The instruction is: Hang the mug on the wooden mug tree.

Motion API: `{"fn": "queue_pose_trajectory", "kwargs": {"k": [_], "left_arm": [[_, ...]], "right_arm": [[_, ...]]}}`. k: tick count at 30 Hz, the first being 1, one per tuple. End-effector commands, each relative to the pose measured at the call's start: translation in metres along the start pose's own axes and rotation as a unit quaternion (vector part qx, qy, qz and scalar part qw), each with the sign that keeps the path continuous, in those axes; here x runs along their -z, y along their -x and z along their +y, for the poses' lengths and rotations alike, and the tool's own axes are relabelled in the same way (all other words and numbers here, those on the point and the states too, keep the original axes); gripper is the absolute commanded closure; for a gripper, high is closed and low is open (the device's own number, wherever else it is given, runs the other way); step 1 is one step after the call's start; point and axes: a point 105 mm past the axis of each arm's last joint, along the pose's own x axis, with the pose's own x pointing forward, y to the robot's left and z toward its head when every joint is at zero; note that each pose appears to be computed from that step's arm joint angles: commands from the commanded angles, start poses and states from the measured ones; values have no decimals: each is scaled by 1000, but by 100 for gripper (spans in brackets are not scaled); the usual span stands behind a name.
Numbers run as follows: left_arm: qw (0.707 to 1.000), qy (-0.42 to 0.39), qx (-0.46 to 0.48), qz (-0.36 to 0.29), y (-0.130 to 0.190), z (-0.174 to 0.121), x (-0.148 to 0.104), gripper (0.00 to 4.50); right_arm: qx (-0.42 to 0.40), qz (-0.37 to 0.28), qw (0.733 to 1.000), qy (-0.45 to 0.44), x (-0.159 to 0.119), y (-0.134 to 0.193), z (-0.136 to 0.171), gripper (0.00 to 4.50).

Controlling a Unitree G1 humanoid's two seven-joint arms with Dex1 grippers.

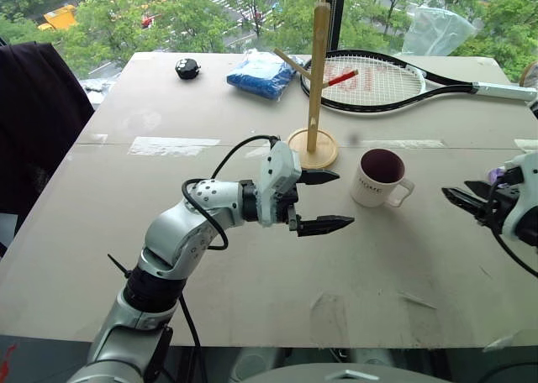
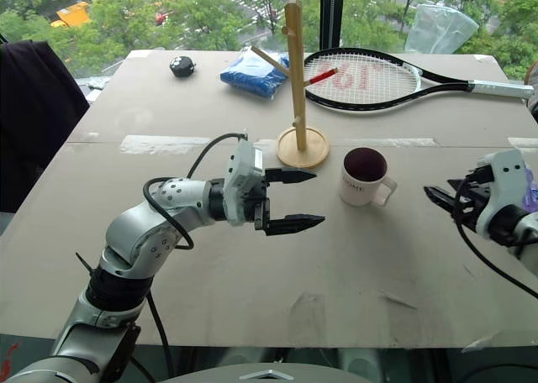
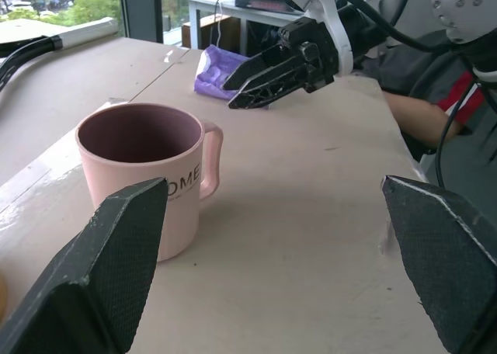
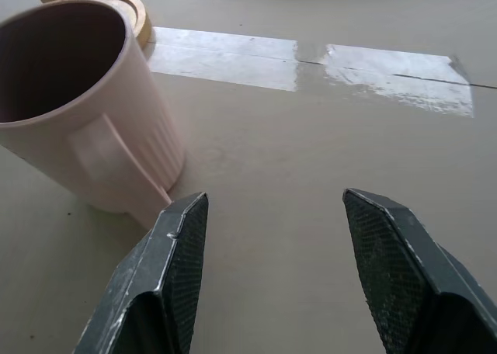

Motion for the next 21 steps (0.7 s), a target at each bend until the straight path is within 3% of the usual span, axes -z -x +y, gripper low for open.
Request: {"fn": "queue_pose_trajectory", "kwargs": {"k": [1,5,21], "left_arm": [[999,-26,-11,29,-4,-7,8,0],[998,-31,-26,43,-5,-7,12,0],[997,-39,-53,43,-9,-2,10,0]], "right_arm": [[20,0,1000,3,12,-9,14,177],[10,-4,1000,-11,17,-17,30,177],[34,-34,999,-10,13,-44,30,177]]}}
